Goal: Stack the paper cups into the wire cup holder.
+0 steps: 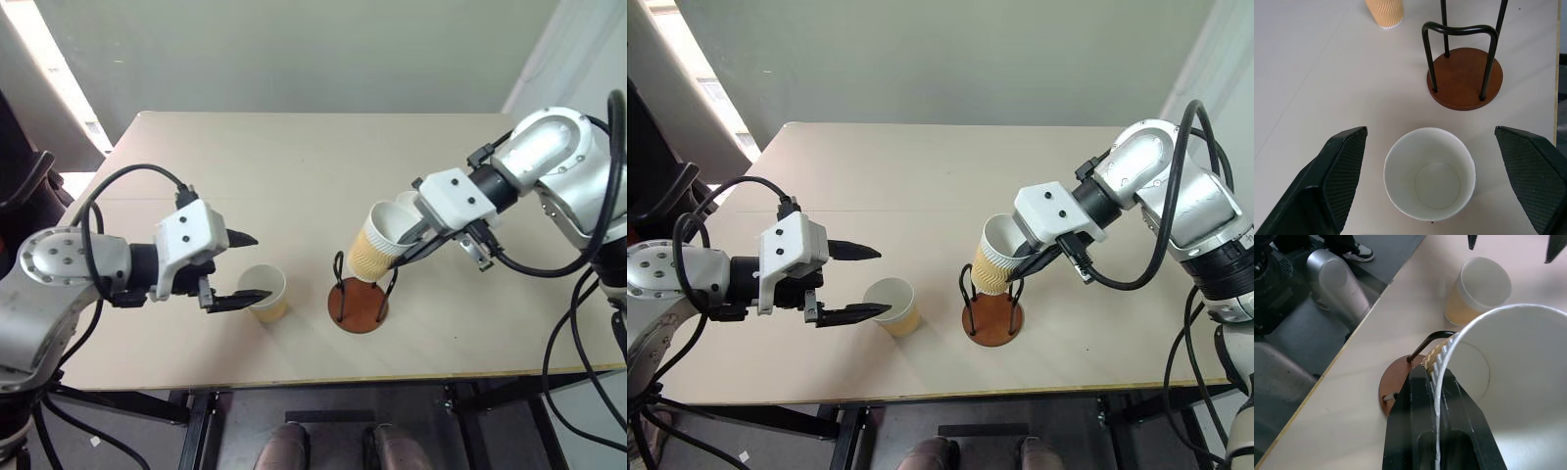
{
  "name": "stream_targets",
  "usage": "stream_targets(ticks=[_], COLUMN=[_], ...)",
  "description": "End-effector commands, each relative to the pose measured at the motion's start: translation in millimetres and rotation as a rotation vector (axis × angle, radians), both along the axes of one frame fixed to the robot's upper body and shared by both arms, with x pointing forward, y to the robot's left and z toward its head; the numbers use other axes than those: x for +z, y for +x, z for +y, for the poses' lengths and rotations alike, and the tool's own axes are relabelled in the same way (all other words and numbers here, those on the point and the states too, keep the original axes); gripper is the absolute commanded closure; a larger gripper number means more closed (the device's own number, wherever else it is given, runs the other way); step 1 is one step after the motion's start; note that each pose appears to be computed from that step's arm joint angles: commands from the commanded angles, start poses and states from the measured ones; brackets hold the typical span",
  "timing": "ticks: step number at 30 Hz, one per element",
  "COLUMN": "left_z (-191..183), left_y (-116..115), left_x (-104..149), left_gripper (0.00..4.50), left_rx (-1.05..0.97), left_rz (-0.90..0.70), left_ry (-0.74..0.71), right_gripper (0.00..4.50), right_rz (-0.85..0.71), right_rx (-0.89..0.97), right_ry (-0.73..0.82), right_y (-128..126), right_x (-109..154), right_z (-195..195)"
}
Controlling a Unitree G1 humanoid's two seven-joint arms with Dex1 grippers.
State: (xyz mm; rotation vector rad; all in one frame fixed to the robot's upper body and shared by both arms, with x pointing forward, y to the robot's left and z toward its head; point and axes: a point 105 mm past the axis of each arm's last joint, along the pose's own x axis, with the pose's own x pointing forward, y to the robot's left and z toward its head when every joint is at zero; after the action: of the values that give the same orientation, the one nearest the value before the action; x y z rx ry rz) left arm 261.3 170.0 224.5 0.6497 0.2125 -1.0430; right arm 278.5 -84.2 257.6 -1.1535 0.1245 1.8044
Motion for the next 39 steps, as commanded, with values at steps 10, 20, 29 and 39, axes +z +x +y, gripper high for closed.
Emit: stream_targets(ticks=[10, 20, 29, 39], left_z=[-9, -34, -47, -40], left_y=[0, 66, 66, 59], left_x=[14, 41, 29, 32], left_gripper=[0.0, 0.0, 0.0, 0.0], left_rx=[-0.024, 0.094, 0.061, 0.087], left_rz=[-0.068, -0.255, -0.238, -0.243], left_ry=[-0.006, -0.122, -0.103, -0.085], right_gripper=[0.45, 0.02, 0.02, 0.56], right_rz=[-0.056, -0.057, -0.168, -0.161], right_rx=[0.003, -0.42, -0.712, -0.756], right_ry=[-0.004, 0.141, 0.068, 0.001], right_y=[3, 88, 143, 153], right_x=[9, 18, -22, -53], right_z=[2, -35, -62, -61])
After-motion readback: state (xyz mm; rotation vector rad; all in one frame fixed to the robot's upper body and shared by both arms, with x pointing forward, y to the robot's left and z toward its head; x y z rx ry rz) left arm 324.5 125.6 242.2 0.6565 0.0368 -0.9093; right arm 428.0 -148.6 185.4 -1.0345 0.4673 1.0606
